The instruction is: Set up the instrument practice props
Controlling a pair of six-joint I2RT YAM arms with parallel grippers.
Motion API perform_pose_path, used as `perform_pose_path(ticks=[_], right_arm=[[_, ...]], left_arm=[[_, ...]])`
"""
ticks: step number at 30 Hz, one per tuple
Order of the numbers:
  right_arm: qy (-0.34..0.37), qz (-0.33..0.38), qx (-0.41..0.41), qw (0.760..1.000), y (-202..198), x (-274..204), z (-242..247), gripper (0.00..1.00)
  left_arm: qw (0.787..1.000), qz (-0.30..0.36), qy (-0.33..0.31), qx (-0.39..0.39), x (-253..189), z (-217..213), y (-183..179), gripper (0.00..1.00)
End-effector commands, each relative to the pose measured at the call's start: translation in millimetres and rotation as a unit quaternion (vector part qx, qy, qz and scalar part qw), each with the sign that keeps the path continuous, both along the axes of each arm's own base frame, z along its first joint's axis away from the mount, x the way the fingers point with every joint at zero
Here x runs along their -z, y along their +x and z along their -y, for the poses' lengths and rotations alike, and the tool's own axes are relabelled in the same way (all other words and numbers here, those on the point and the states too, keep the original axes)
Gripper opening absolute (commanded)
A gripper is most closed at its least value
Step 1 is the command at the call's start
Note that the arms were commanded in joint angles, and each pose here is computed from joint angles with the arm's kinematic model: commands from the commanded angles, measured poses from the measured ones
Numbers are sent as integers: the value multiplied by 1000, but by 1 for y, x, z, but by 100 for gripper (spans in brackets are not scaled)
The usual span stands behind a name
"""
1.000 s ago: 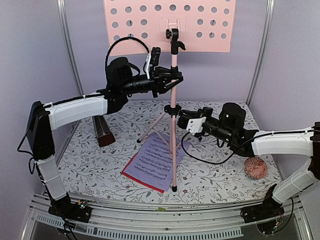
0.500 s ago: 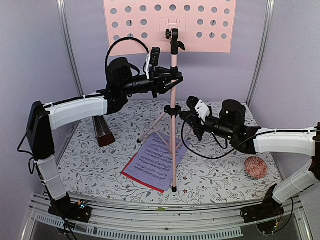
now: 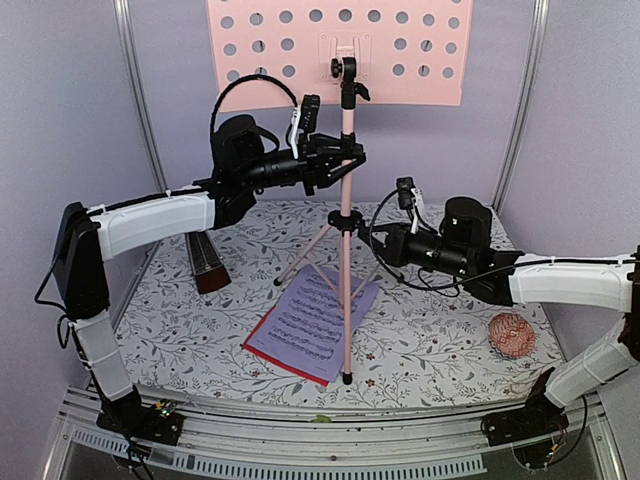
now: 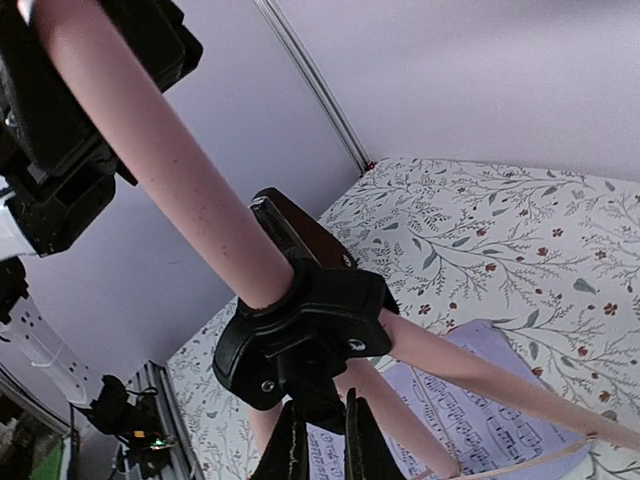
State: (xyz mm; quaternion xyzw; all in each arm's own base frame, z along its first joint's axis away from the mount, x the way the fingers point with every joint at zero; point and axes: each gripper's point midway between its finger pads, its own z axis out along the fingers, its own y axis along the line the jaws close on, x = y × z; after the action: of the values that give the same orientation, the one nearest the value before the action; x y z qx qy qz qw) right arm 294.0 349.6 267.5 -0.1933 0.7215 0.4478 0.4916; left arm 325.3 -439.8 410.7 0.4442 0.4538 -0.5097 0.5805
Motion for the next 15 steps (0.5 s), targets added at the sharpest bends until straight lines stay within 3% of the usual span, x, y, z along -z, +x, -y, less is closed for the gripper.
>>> perform_pose_path(ticks=[1, 9, 15], right_arm=[[142, -152, -71, 976, -27, -46, -12, 0], [193, -251, -97, 944, -29, -59, -14, 0], [183, -228, -91, 952, -26, -63, -12, 0]], left_arm=[[1000, -4, 6, -7, 5, 2, 2, 0], [1000, -4, 6, -7, 5, 2, 2, 0], [1000, -2, 6, -6, 4, 2, 2, 0]])
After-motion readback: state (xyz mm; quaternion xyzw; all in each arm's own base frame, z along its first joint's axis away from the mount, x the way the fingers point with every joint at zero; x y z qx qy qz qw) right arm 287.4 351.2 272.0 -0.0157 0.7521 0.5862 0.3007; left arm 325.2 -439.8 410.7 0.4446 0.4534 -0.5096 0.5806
